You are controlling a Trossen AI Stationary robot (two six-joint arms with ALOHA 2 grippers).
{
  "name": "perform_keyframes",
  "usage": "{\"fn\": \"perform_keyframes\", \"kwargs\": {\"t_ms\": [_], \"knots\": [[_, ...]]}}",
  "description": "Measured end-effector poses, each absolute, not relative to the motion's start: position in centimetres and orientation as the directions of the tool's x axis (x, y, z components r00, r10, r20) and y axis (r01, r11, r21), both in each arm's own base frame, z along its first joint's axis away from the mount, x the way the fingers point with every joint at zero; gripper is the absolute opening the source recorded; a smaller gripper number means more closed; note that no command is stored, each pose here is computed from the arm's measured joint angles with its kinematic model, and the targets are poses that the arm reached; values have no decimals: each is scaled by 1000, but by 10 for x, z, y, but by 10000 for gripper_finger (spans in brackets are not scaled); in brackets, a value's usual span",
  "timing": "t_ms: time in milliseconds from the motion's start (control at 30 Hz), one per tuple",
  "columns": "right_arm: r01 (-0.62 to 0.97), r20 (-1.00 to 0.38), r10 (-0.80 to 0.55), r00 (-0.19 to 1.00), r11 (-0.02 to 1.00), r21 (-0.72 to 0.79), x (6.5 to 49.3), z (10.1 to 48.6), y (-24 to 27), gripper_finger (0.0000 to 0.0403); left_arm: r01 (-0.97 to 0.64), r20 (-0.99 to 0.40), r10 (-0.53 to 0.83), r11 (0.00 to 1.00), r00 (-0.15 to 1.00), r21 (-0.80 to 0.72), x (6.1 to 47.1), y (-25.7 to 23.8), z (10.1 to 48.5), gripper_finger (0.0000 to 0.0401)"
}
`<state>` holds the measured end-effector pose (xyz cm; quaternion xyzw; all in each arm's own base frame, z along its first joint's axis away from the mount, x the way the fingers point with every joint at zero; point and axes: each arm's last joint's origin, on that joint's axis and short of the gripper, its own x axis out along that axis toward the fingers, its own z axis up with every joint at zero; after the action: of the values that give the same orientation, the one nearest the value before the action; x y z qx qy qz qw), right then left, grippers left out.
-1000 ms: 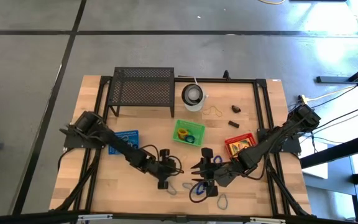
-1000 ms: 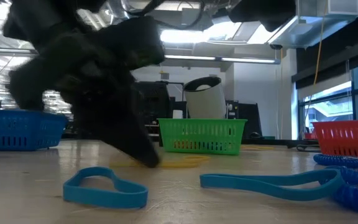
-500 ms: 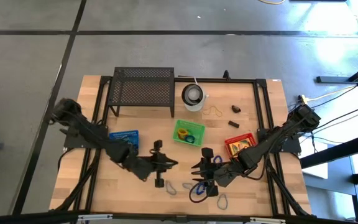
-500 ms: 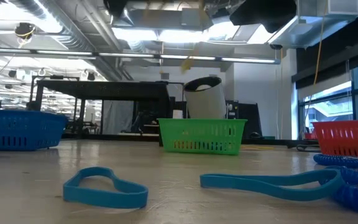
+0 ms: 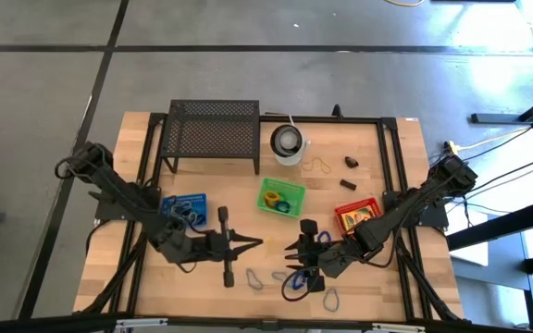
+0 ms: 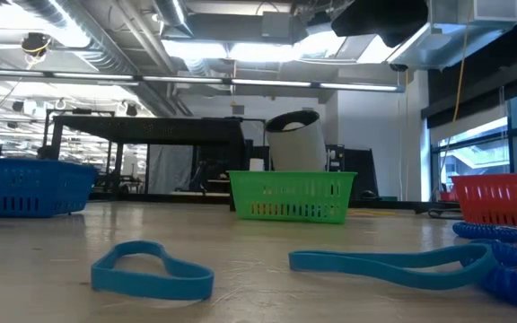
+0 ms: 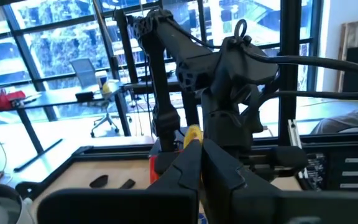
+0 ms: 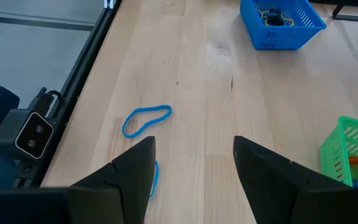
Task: Pick & Place Office Desk Supplies
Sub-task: Put the yellow rubber band into the blue bin
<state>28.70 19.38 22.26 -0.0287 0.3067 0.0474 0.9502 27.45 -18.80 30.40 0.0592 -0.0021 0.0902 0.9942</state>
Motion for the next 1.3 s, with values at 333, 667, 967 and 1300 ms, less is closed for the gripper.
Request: {"fn": "perform_keyframes", "kwargs": {"t_ms": [333, 667, 967, 1300], "knots": [[-108, -586, 73, 807, 994, -26, 287, 223, 194, 217, -229, -34, 234, 968, 972, 105, 273, -188, 298, 3], [-108, -585, 73, 807, 994, -25, 287, 223, 194, 217, -369, -358, 360, 928, 862, 45, 245, -175, 258, 3], [-108, -585, 73, 807, 994, -25, 287, 223, 194, 217, -607, -788, 373, 795, 489, -1, 185, -135, 243, 3], [-109, -585, 73, 807, 994, -25, 287, 223, 194, 217, -803, -843, 507, 571, 180, 171, 145, -118, 219, 3]]}}
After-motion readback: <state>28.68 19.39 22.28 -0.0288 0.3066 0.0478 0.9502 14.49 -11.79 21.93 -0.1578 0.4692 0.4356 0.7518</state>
